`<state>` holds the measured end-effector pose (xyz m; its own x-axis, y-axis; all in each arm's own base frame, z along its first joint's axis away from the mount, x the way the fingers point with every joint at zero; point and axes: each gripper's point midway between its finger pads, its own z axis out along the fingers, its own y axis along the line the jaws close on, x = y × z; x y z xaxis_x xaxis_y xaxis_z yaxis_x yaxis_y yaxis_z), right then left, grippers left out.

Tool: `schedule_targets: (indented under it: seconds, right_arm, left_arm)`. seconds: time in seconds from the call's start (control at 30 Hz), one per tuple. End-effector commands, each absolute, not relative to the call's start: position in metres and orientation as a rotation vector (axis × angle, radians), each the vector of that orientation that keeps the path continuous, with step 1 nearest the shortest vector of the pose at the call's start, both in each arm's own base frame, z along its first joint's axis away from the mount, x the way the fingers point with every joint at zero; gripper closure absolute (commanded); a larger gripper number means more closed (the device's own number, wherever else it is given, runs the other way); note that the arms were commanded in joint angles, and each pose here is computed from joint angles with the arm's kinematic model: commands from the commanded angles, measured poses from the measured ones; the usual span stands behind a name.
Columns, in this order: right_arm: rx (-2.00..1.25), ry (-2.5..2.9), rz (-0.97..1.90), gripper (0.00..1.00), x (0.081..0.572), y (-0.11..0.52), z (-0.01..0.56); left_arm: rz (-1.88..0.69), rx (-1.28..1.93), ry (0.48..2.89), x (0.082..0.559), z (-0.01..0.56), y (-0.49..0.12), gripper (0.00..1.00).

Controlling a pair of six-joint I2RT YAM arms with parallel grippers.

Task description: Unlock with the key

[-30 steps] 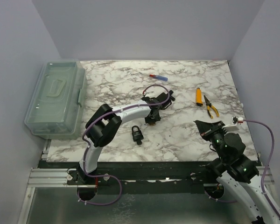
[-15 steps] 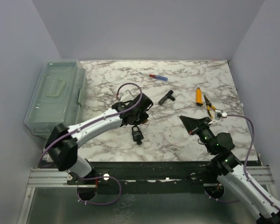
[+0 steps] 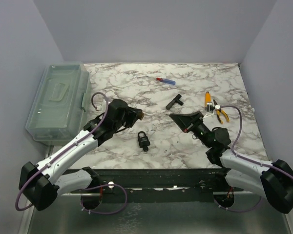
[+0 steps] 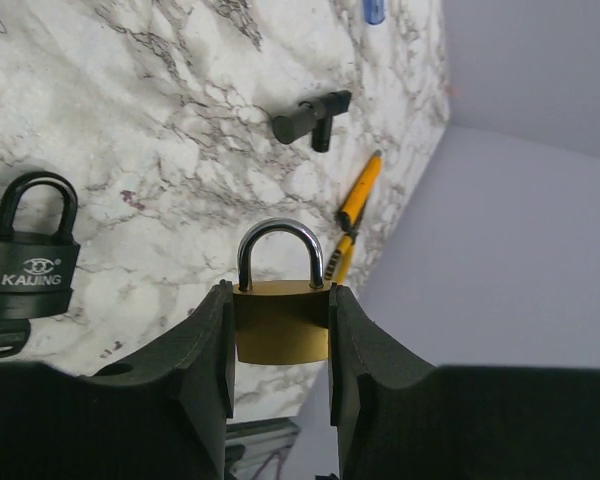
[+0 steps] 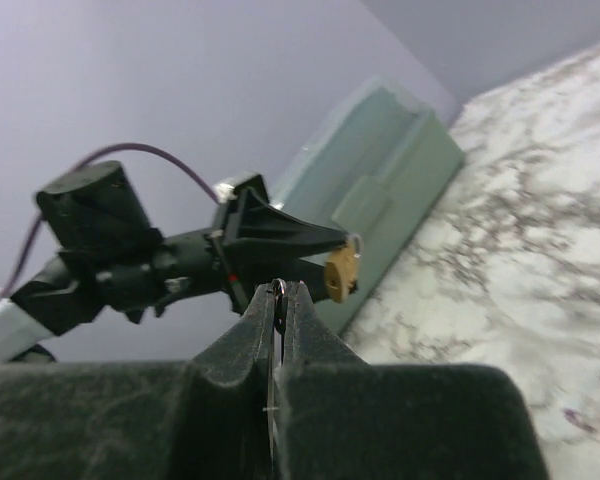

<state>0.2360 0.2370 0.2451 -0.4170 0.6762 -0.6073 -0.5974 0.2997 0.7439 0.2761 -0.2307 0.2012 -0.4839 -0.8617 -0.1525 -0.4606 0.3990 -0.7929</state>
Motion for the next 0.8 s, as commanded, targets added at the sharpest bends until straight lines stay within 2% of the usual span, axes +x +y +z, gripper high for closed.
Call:
schedule_targets:
  seconds: [0.0, 0.37, 0.77]
  right_arm:
    - [-0.016, 1.186, 1.54, 0.99, 0.218, 0.251, 0.312]
    - [-0.081, 1.16, 1.498, 0.99, 0.215, 0.301, 0.316]
    - [-0.039, 1.262, 1.435, 0.99, 0.228, 0.324, 0.283]
  left_arm:
    - [-1.257, -1.239, 1.964, 0.275, 0.239, -0.234, 1.0]
    - [-1.584, -1.419, 1.84, 0.264, 0.251, -0.24, 1.0]
    - [-1.641, -1.459, 1.756, 0.263, 0.252, -0.232, 1.0]
